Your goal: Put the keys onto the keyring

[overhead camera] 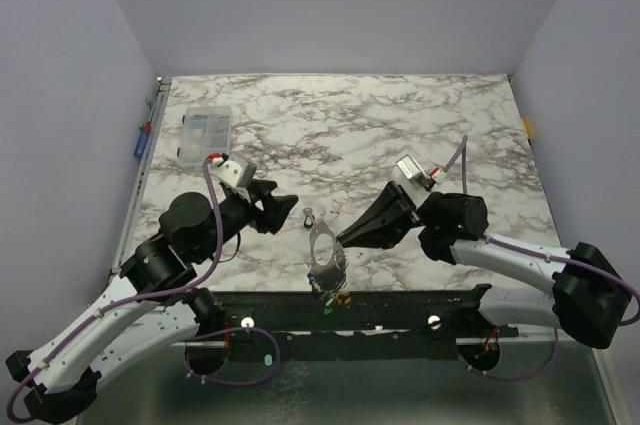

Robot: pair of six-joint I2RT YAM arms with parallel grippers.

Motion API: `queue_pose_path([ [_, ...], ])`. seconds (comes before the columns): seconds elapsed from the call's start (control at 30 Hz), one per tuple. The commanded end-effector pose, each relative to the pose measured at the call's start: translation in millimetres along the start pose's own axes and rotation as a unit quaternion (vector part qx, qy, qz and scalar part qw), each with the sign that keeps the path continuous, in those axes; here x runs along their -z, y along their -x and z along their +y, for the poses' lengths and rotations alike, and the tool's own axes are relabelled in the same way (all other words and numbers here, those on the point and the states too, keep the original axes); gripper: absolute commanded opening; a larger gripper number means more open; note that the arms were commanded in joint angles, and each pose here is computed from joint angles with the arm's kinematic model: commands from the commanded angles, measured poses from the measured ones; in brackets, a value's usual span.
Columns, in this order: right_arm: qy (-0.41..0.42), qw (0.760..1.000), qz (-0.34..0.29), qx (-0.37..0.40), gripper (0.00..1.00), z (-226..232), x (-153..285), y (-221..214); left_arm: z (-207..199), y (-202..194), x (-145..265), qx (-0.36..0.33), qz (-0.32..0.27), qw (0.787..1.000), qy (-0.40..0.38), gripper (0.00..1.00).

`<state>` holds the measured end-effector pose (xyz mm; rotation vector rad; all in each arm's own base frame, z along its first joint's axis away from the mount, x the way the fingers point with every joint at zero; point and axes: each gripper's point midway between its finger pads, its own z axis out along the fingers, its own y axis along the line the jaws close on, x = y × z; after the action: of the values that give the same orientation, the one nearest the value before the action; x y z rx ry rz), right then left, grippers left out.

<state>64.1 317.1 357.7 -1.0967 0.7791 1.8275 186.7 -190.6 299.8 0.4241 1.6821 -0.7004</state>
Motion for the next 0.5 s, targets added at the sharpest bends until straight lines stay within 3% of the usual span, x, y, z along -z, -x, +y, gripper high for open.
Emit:
queue_pose_path([
  [0.0, -0.056, 0.994, -0.043, 0.088, 0.01, -11, -3, 35, -36, 39, 18, -0.015, -0.044, 0.994, -0.095, 0.61],
  [0.2, -0.132, 0.985, -0.008, 0.114, 0.01, -32, 2, 41, -70, 56, 30, -0.039, -0.065, 0.979, -0.192, 0.59],
  [0.47, -0.134, 0.987, 0.038, 0.079, 0.01, -33, -1, 34, -110, 84, 34, -0.072, -0.106, 0.946, -0.298, 0.54],
])
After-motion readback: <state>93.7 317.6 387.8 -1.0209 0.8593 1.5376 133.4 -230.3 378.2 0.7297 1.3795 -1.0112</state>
